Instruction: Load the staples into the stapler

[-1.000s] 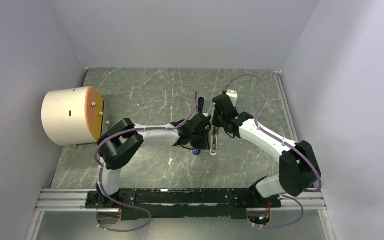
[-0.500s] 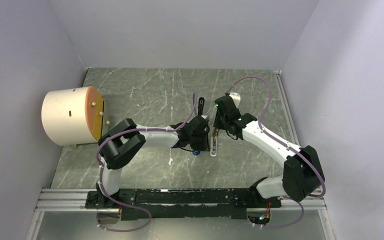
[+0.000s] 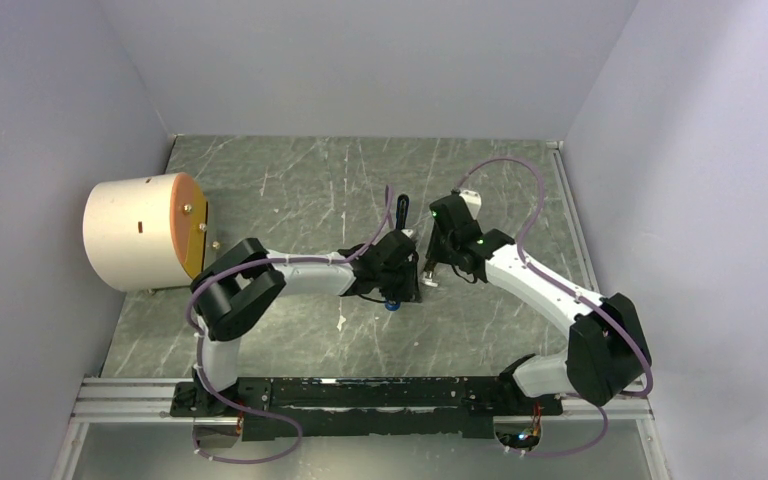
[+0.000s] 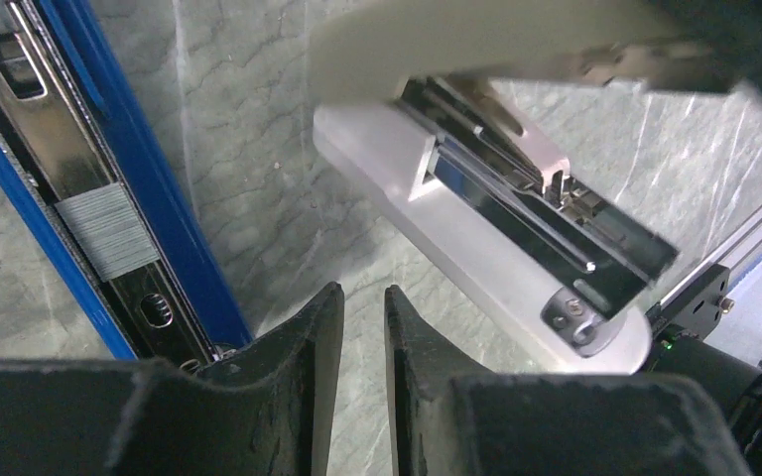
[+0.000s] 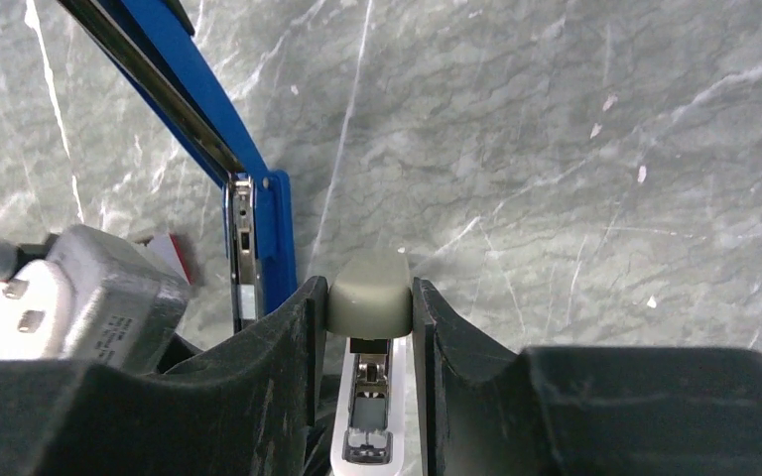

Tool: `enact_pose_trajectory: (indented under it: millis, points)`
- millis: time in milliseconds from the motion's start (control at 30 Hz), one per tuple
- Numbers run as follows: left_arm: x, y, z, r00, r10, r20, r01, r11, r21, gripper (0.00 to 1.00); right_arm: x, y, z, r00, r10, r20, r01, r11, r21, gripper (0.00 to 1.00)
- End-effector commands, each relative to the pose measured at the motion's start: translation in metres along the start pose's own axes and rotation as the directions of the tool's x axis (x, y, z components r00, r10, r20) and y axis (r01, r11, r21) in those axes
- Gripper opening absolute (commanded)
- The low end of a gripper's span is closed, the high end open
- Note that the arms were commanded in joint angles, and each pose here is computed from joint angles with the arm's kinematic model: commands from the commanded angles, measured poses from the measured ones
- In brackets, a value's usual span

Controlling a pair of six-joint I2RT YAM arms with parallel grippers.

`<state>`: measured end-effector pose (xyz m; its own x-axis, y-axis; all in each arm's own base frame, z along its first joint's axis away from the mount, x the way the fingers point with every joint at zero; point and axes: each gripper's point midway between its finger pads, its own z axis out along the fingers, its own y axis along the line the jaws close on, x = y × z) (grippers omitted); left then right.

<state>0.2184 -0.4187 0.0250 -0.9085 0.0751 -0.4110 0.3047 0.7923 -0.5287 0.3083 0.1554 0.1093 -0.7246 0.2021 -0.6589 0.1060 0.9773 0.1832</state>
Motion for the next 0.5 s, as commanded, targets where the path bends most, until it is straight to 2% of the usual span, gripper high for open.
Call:
enact_pose_trajectory:
  millis: [0, 467]
  points:
    - [-0.012, -0.014, -0.014, 0.999, 0.027, 0.042, -0.028, 0.999, 0.028, 0.28, 0.014, -0.003, -0.001, 0.999, 0.008, -0.042, -0.008, 1.000, -0.001, 0.29]
    - [-0.026, -0.028, -0.031, 0.996, 0.025, 0.086, -0.030, 0.998, 0.048, 0.30, 0.014, -0.009, -0.014, 1.000, 0.015, 0.016, -0.015, 0.999, -0.035, 0.29]
